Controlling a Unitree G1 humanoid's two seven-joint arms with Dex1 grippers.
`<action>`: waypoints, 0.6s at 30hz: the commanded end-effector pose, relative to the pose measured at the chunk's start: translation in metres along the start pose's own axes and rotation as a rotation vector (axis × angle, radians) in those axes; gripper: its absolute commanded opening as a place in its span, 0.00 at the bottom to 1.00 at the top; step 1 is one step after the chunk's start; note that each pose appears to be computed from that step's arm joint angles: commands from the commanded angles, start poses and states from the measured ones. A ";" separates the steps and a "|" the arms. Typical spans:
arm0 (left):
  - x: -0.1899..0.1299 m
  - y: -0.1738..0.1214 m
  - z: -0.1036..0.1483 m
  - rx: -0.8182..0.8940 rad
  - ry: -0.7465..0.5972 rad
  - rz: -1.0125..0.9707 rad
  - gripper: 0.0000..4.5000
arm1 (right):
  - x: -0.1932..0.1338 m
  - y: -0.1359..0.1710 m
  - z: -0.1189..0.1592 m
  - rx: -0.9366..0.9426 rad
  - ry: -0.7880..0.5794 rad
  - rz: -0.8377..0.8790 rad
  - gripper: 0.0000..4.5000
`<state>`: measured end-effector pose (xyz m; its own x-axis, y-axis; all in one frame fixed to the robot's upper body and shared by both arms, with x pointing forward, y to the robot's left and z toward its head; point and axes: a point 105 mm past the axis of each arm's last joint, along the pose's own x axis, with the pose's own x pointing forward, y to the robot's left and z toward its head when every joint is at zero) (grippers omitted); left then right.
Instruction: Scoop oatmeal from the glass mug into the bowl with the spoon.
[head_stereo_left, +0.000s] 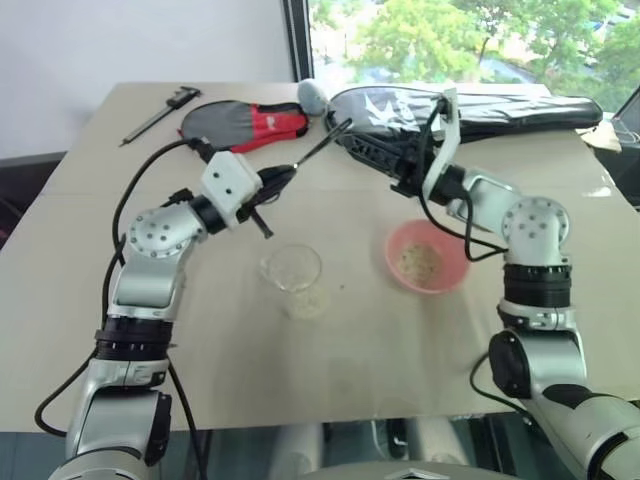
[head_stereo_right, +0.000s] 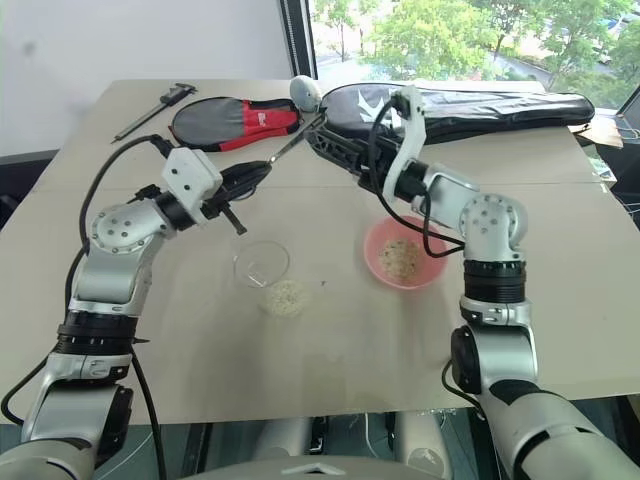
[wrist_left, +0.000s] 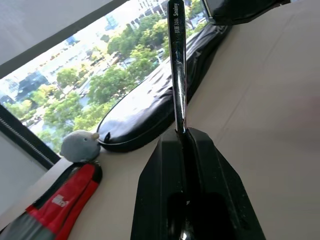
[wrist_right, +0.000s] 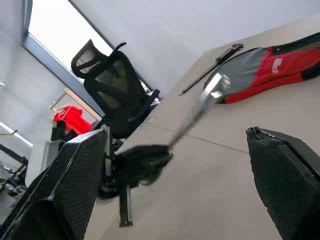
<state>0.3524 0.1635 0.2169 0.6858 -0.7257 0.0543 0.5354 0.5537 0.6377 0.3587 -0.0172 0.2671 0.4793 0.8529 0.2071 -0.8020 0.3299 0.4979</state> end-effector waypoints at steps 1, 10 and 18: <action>0.004 0.000 0.024 0.069 -0.083 -0.029 0.00 | 0.012 0.015 0.015 0.001 -0.057 0.061 1.00; 0.004 -0.006 0.026 0.075 -0.094 -0.064 0.00 | 0.026 0.023 0.004 0.046 -0.020 0.116 1.00; 0.001 -0.005 0.023 0.071 -0.082 -0.067 0.00 | 0.023 0.022 0.006 0.031 -0.034 0.111 0.46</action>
<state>0.3469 0.1544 0.2174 0.6296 -0.7761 0.0350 0.5688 0.4912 0.6597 0.3607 0.0064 0.2689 0.4374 0.8678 0.2358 -0.7976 0.2533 0.5474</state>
